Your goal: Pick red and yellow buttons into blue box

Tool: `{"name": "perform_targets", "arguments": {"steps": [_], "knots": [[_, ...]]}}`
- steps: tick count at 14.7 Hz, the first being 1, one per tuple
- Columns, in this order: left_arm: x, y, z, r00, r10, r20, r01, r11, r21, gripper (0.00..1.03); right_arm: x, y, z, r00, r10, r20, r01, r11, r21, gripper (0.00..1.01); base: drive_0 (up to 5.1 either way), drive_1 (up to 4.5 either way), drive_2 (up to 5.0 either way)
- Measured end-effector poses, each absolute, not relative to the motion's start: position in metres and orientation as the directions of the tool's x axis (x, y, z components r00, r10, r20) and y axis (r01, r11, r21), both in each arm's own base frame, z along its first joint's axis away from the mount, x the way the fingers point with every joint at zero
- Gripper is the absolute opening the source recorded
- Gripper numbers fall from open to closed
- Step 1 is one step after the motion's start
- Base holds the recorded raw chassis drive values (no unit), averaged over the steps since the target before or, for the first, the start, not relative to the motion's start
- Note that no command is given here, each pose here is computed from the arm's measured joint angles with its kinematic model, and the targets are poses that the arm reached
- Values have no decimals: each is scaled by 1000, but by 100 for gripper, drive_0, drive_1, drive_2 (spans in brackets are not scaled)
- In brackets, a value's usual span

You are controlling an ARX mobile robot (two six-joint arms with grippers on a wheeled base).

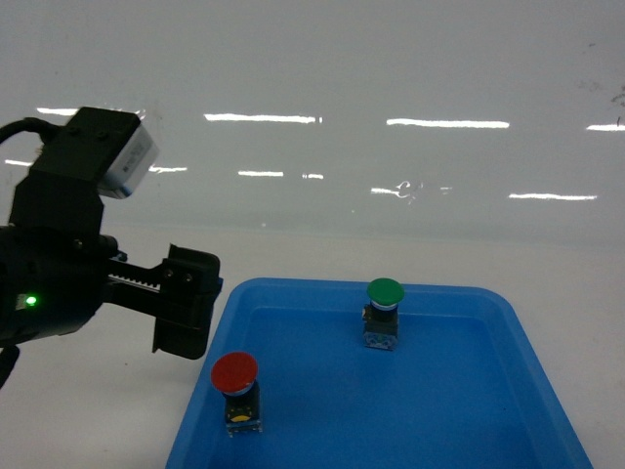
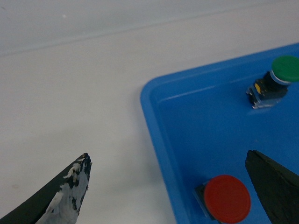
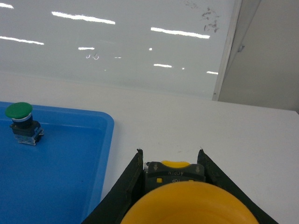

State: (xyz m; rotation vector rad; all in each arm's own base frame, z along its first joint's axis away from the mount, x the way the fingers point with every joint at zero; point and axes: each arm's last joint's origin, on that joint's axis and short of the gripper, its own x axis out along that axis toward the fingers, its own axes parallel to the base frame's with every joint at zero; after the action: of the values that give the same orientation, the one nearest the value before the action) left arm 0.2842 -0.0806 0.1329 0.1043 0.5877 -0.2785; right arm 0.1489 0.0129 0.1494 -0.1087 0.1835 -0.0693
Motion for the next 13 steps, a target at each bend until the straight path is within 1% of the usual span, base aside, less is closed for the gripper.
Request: {"name": "perform_targets", "arguments": {"steps": [2,3,4,5,8,9,10,12,13], "knots": [[294,-93,127,739,-262,-621,328,945,-9,98,149,13,149,981,-79,-178,59,992,-114,29,0,0,0],[297,-99,122,723,-267,-637,337,941,-12,98,149,13,149,981,-79,-179,59,992,-115,29,0,0,0],[301,-106,114,684,-273,-676,351,936,-23,98,149,13,149,981,-79,-178,59,992,-114,29,0,0,0],[302,-110,109,660,-265,-702,350,936,-24,98,149,13,149,981,-79,-179,59,992,-115,29,0,0,0],[303,-117,94,621,-263,-738,350,936,-39,98,149,13,149,981,-79,-178,59,992,-114,29,0,0,0],[300,-119,90,597,-263,-758,346,937,-52,98,149,13,149,981,-79,-179,59,992,-115,29,0,0,0],[298,-121,85,589,-256,-766,344,938,-49,98,149,13,149,981,-79,-179,59,992,-115,29,0,0,0],[296,-125,78,584,-267,-766,346,936,-63,98,149,13,149,981,-79,-179,59,992,-115,29,0,0,0],[293,-123,70,570,-262,-779,341,938,-66,98,149,13,149,981,-79,-179,59,992,-115,29,0,0,0]]}}
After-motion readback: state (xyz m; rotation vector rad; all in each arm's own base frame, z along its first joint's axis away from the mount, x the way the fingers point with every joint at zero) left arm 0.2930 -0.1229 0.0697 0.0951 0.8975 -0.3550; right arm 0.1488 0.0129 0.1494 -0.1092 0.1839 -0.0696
